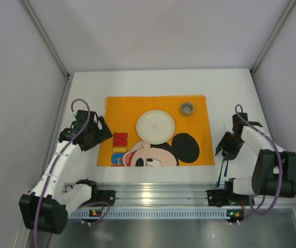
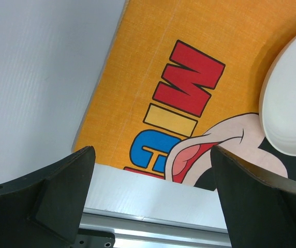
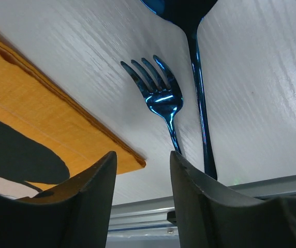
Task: Set the dinner table for one person
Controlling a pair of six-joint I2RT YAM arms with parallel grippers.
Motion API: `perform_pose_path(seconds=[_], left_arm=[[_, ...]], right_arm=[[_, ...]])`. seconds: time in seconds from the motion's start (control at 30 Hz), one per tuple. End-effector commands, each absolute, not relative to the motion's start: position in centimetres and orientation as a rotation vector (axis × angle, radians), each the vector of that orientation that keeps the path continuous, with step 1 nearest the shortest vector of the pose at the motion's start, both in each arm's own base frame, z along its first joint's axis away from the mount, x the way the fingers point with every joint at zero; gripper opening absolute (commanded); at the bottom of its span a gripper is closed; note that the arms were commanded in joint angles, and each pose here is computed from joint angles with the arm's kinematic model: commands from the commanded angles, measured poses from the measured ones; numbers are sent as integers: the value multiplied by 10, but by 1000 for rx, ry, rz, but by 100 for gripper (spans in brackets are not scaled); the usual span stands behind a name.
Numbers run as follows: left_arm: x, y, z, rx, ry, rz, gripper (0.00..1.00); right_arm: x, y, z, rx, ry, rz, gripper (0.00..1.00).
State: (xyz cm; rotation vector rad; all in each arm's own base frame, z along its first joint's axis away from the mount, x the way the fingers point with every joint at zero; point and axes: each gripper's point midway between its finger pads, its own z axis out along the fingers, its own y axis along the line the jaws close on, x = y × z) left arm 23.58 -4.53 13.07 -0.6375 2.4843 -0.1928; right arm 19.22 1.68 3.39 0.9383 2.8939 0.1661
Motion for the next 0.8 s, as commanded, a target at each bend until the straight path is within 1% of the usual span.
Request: perform_pose_path(seconds=[0.0, 0.23, 0.47, 0.5, 0.7, 0.73, 0.77], left_arm=[[248, -51, 138, -624, 2434, -237, 98], [242, -50, 145, -652, 2401, -251, 98], [240, -49, 149, -660, 2391, -248, 98], [240, -48, 149, -662, 2388, -248, 98], [240, -48, 146, -679, 2383, -243, 98], [242, -48, 146, -678, 2381, -246, 98], [242, -48, 144, -678, 2384, -240, 98]], right_arm=[[200, 21, 31, 945, 2854, 227, 44], [194, 16, 24, 964, 2882, 165, 38], [202, 1, 35, 1004, 2845, 94, 39], [198, -2, 36, 1035, 2851, 70, 41], [199, -19, 37, 1106, 2811, 6, 40], [197, -19, 34, 1115, 2823, 4, 36], [195, -18, 28, 1120, 2848, 4, 26]])
